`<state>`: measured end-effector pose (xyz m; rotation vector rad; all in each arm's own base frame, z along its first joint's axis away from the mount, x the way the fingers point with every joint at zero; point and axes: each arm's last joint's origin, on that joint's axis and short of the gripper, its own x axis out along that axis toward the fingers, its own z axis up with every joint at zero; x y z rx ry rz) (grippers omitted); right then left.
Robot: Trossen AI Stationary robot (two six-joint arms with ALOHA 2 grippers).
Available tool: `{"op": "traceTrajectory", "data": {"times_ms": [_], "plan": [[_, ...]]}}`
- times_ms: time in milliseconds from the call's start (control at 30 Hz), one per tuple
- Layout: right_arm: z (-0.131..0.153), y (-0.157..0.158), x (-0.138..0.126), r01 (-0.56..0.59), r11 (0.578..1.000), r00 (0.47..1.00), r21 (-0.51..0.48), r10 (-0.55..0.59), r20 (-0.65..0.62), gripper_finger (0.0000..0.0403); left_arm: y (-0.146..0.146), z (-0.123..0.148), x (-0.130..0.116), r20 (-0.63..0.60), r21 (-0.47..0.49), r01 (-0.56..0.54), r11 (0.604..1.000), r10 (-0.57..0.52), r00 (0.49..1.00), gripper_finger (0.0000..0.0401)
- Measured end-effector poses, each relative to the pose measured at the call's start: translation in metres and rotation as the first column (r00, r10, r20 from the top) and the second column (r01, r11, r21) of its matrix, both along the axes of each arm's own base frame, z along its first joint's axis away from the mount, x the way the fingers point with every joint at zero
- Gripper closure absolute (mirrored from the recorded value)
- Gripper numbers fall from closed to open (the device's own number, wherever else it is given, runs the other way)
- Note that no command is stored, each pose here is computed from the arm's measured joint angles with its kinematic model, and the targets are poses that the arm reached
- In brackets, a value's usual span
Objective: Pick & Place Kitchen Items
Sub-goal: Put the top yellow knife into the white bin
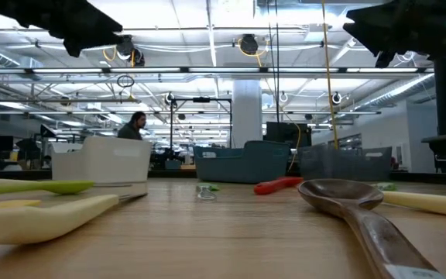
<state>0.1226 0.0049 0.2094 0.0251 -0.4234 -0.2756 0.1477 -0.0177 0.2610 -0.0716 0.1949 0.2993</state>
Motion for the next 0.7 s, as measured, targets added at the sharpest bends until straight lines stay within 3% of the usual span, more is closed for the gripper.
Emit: {"op": "traceTrajectory", "data": {"times_ms": [200,333,433,567,700], "plan": [[-0.009,0.002,0.015,-0.001,1.0,0.994,-0.013,0.0,-0.106,0.0263,-0.006,-0.011,0.018,-0.296,-0.139,-0.036,0.99,-0.007,0.955,0.0217],[-0.006,0.003,0.026,-0.001,1.0,0.99,-0.018,-0.001,-0.138,0.0265,-0.009,-0.034,0.02,-0.504,-0.282,-0.119,0.952,-0.042,0.862,0.0217],[-0.01,0.004,0.031,-0.001,1.0,0.985,-0.023,-0.003,-0.173,0.0264,-0.011,-0.05,0.019,-0.629,-0.346,-0.245,0.906,-0.03,0.777,0.0217],[-0.014,0.005,0.035,0.005,0.999,0.98,-0.052,-0.015,-0.2,0.0265,-0.013,-0.064,0.018,-0.733,-0.384,-0.376,0.843,-0.03,0.68,0.0217],[-0.017,0.003,0.038,0.021,0.997,0.976,-0.072,-0.036,-0.213,0.0268,-0.016,-0.075,0.023,-0.781,-0.395,-0.435,0.809,-0.046,0.623,0.0217]]}}
